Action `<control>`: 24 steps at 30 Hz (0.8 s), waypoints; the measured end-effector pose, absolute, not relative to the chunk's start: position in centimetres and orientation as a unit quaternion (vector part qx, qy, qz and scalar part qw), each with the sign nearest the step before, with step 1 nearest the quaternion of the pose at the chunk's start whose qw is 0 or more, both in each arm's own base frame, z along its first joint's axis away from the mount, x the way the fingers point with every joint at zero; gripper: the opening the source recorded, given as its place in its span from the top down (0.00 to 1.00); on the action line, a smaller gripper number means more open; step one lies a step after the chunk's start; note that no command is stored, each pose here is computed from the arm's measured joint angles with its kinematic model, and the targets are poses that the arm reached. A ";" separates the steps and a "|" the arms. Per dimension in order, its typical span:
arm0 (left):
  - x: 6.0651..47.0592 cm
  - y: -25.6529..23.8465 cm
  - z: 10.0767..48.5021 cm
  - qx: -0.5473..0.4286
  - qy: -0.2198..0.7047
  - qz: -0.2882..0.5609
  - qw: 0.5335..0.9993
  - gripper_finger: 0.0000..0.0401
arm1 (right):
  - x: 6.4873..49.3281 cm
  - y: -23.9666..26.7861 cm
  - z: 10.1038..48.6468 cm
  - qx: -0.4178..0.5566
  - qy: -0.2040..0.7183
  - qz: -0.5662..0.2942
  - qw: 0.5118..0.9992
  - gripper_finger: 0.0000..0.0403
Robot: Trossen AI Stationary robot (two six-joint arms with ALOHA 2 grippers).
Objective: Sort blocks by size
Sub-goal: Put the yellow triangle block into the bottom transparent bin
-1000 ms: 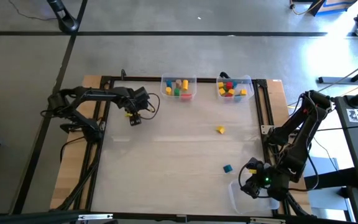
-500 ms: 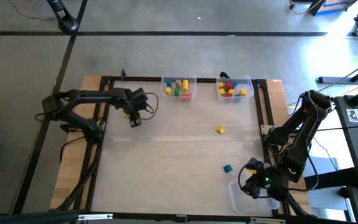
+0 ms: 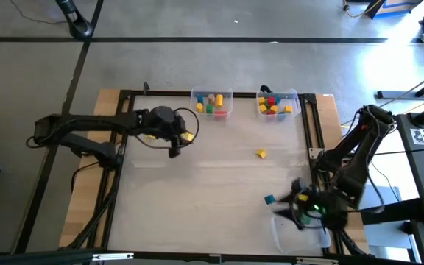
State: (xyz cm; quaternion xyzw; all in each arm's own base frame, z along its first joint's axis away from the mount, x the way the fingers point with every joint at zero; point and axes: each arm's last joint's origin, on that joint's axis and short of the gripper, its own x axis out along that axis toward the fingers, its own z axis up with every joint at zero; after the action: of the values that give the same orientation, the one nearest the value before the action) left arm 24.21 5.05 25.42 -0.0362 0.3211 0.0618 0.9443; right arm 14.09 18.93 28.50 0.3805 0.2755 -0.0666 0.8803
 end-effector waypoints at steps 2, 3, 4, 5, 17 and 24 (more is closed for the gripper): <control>25.0 3.9 26.3 -0.017 0.270 0.038 0.962 0.66 | 15.1 18.0 28.5 0.335 0.225 -0.105 0.909 0.36; 25.5 3.3 26.8 -0.005 0.239 0.025 0.971 0.66 | 15.8 17.6 28.3 0.317 0.209 -0.121 0.917 0.36; 25.8 2.7 27.3 0.009 0.212 0.011 0.977 0.66 | 16.6 17.1 28.0 0.297 0.202 -0.134 0.923 0.36; 26.1 2.1 27.7 0.022 0.188 -0.001 0.982 0.66 | 17.3 16.6 27.5 0.279 0.204 -0.143 0.927 0.36; 28.7 -3.7 28.6 0.134 0.038 -0.104 0.985 0.67 | 25.9 10.7 24.9 0.210 0.095 -0.016 0.973 0.36; 29.5 -5.8 28.6 0.159 -0.029 -0.127 0.979 0.67 | 28.2 9.0 24.3 0.205 -0.003 0.089 0.975 0.36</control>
State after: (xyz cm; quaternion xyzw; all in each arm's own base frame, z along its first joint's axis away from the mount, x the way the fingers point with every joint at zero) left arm 29.54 -5.77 28.63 0.1594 -0.0292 -0.1270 0.9786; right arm 28.24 8.98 24.29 0.2050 -0.0030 0.0888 0.9747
